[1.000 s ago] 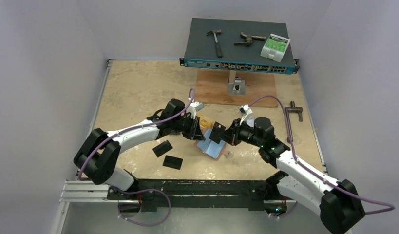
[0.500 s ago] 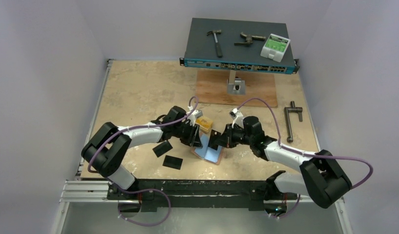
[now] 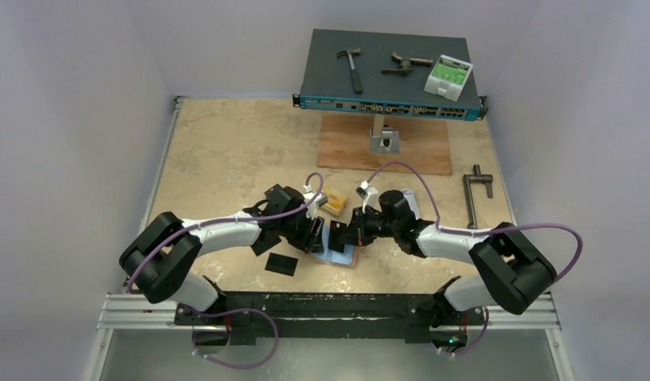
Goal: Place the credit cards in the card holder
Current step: Pick up the card holder from the center of the board.
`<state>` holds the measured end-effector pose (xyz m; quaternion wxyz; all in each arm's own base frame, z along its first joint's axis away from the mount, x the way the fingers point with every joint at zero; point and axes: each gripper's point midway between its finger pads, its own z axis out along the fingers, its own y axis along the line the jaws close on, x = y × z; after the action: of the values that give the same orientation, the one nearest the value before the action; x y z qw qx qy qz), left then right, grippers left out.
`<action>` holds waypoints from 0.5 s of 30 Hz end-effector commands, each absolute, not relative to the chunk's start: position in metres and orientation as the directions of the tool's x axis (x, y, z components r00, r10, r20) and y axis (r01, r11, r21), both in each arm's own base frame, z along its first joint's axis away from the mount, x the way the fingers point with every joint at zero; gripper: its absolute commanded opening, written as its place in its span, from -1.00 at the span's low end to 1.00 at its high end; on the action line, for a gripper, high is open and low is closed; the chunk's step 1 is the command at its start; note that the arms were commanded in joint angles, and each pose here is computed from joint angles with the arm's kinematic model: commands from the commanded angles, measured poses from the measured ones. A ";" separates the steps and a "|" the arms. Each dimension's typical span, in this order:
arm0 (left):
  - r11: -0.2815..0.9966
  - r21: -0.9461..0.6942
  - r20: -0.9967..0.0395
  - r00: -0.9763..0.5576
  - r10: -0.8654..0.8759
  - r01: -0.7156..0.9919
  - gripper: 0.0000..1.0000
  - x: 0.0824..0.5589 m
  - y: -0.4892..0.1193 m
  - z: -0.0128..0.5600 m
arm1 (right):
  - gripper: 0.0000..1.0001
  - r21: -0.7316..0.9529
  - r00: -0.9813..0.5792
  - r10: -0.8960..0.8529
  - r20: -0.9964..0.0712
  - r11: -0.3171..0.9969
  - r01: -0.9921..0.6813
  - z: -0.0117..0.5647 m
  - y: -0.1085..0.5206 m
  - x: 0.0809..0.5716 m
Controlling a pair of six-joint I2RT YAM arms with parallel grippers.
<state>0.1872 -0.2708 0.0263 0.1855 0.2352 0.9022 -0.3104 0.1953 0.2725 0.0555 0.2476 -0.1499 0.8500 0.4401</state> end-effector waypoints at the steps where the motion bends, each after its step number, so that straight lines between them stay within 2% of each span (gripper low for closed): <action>1: 0.661 -0.393 -0.543 -0.741 0.395 0.640 0.00 0.179 -0.265 0.027 | -1.00 0.659 -0.784 -0.049 -0.619 0.512 -0.551 0.080 0.292 0.206; 8: 0.577 -0.365 -0.626 -0.651 0.430 0.731 0.04 0.181 -0.276 0.047 | -1.00 0.643 -0.779 -0.116 -0.616 0.497 -0.582 0.077 0.312 0.198; 11: 0.532 -0.336 -0.653 -0.599 0.463 0.777 0.26 0.180 -0.278 0.053 | -1.00 0.635 -0.777 -0.160 -0.609 0.488 -0.599 0.074 0.322 0.194; 15: 0.503 -0.296 -0.683 -0.548 0.483 0.812 0.72 0.182 -0.277 0.062 | -1.00 0.616 -0.789 -0.206 -0.578 0.524 -0.588 0.058 0.321 0.187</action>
<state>0.1753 -0.2695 0.0388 0.2286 0.3470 0.8588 -0.2995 0.1889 0.3180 0.0612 0.2246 -0.2154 0.8395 0.4454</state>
